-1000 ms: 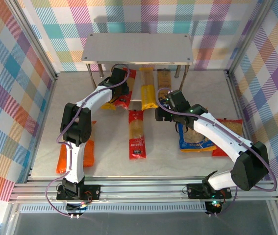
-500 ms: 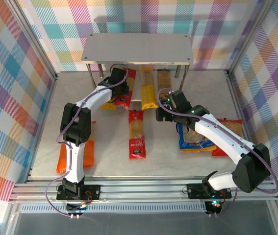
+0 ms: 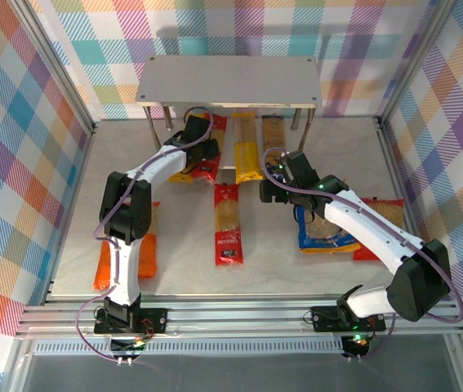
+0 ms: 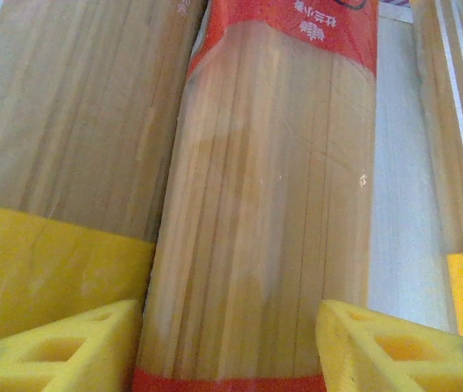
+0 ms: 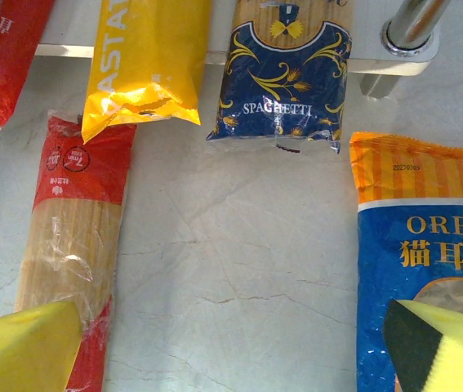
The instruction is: Place and organize the pasta boxes and bags onto the shelf
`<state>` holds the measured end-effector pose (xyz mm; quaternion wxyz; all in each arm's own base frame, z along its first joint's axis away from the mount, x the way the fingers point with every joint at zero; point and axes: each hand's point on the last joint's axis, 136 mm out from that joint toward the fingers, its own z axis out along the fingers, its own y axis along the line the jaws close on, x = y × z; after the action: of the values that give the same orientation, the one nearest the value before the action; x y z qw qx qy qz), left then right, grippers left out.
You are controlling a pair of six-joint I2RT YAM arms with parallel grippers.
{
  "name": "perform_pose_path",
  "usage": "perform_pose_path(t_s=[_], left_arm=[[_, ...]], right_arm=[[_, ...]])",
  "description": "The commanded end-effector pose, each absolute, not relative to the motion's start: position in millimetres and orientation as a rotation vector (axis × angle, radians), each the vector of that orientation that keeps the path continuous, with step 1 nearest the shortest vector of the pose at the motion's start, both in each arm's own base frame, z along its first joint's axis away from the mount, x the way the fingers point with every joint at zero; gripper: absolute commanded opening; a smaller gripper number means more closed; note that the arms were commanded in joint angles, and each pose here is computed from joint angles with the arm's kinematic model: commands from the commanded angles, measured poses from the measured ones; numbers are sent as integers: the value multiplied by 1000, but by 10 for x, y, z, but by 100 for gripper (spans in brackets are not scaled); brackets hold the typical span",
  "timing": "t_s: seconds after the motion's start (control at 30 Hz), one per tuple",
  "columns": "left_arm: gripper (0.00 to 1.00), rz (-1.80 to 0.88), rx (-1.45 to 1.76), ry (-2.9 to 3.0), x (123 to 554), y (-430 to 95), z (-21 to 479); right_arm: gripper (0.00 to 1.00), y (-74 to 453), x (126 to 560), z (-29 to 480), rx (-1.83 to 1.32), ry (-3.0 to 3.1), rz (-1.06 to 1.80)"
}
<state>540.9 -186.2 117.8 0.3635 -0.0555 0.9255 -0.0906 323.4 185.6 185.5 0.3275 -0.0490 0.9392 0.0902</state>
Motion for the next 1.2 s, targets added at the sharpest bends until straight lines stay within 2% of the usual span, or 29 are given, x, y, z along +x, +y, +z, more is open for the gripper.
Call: perform_pose_path(t_s=[0.0, 0.2, 0.37, 0.6, 0.83, 0.93, 1.17], left_arm=[[60, -185, -114, 2313, 5285, -1742, 1535], [59, -112, -46, 2189, 5001, -1693, 1995], [62, -7, -43, 2127, 4536, -1498, 2261], [67, 125, -148, 2210, 4029, -1041, 2065], [68, 33, -231, 2266, 3671, -874, 1821], [68, 42, -232, 2280, 3541, -812, 1788], [69, 10, -234, 2284, 3417, -793, 1745]], right_arm=[[96, 1846, 3227, 1895, -121, 2452, 244], [96, 1899, 3214, 1860, -138, 2474, 270], [95, 2000, 3093, 1790, -157, 2515, 350], [95, 2447, 2778, 1501, -262, 2625, 462], [97, 2943, 2523, 1074, -337, 2749, 488], [100, 3139, 2488, 970, -377, 2770, 469], [99, 3401, 2604, 768, -370, 2807, 436]])
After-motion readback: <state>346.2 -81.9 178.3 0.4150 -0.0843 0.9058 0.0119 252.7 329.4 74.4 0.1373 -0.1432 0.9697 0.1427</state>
